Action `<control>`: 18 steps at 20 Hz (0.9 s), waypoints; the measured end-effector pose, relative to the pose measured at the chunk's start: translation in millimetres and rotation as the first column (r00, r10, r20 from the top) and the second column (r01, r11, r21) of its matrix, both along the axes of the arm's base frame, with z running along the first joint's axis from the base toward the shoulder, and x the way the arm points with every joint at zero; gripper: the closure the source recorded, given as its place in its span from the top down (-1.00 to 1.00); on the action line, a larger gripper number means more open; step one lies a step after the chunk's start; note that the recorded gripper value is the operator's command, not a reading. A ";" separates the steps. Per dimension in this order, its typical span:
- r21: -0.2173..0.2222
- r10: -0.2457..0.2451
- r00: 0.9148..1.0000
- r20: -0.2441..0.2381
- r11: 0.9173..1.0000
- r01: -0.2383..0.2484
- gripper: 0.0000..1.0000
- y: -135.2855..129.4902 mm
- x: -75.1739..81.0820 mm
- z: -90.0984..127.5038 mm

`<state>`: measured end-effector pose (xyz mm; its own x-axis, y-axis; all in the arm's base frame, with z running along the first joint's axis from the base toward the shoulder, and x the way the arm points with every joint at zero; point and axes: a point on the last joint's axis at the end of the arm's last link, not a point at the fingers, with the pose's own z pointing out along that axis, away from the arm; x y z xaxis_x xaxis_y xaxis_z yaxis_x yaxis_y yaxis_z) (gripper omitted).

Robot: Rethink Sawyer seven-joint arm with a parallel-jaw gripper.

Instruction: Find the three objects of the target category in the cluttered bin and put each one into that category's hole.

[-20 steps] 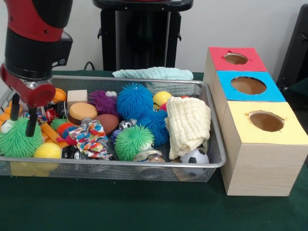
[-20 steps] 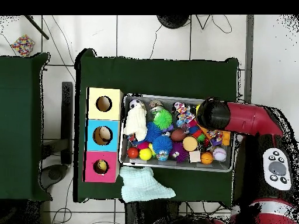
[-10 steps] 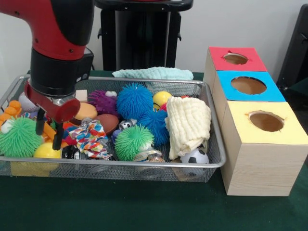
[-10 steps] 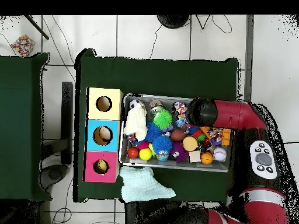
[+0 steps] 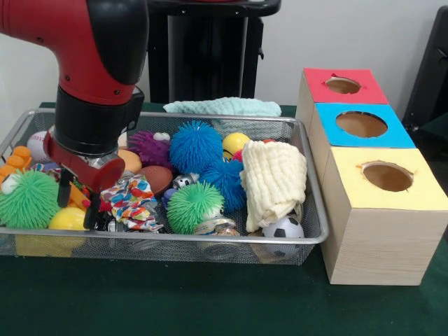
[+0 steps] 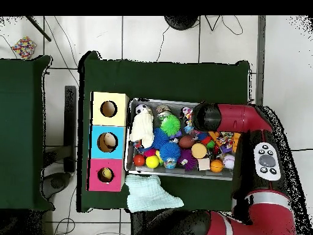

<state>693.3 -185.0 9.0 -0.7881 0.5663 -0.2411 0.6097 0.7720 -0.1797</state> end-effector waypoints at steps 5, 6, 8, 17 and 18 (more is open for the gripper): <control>-0.038 0.047 0.999 0.013 0.998 -0.046 1.00 4.5 10.6 4.7; -0.040 0.050 0.999 0.015 0.998 -0.049 1.00 5.5 11.6 5.5; -0.046 0.058 0.998 0.018 0.997 -0.057 1.00 7.8 13.9 7.5; -0.085 0.099 0.994 0.045 0.992 -0.095 1.00 17.9 31.1 24.1; -0.087 0.098 0.994 0.045 0.992 -0.094 1.00 17.4 32.4 26.1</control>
<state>725.7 -167.6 35.1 -0.8237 0.4646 -0.3251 0.5434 0.8105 -0.2186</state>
